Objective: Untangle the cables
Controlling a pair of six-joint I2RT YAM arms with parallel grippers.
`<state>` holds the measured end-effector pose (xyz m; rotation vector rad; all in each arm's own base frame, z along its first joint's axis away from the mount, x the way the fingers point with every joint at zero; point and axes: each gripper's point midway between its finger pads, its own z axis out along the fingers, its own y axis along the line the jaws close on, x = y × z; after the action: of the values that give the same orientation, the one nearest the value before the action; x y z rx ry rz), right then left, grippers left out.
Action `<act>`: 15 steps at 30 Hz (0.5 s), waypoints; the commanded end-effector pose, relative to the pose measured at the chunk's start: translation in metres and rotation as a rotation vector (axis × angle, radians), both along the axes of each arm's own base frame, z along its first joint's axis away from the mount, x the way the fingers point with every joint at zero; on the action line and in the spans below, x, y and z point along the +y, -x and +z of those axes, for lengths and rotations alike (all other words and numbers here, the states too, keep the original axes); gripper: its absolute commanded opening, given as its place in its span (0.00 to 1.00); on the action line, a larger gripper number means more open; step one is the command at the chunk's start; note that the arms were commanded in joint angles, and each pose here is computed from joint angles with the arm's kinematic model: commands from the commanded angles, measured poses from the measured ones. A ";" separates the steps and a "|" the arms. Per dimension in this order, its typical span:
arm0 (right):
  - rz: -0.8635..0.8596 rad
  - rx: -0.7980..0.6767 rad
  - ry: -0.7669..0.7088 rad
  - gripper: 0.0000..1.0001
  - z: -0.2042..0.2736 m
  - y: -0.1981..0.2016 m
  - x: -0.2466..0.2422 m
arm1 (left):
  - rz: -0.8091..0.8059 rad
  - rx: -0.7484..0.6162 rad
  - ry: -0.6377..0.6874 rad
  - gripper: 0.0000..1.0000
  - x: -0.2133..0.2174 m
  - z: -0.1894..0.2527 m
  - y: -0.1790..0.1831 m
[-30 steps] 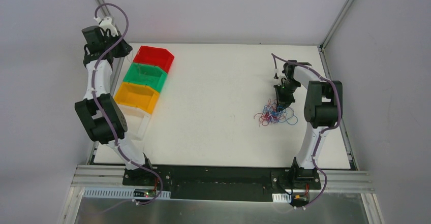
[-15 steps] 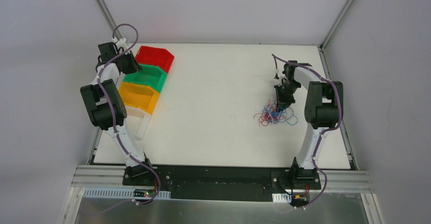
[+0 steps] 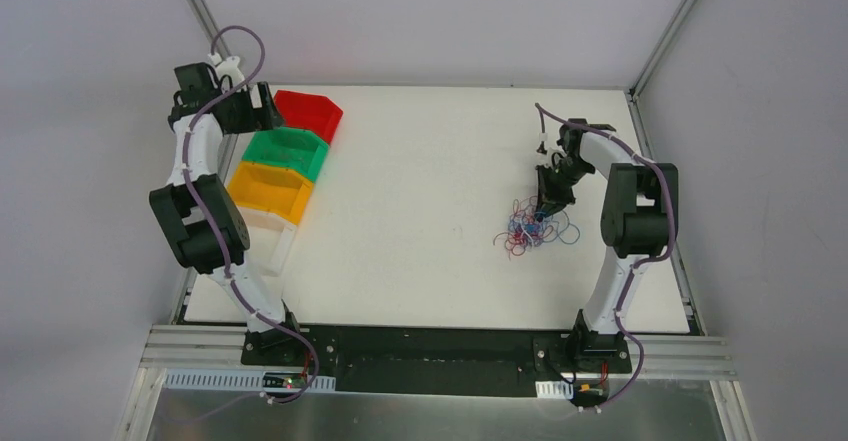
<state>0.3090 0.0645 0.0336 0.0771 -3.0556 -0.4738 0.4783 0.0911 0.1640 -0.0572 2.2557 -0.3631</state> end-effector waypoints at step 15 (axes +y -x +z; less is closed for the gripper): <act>-0.054 -0.114 -0.494 0.00 0.099 -0.020 0.098 | -0.668 -0.028 0.173 0.82 -0.242 0.101 0.113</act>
<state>0.3201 0.1230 0.0746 0.0099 -3.0134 -0.9301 0.4404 -0.0176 0.2793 0.3584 2.1203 -0.4553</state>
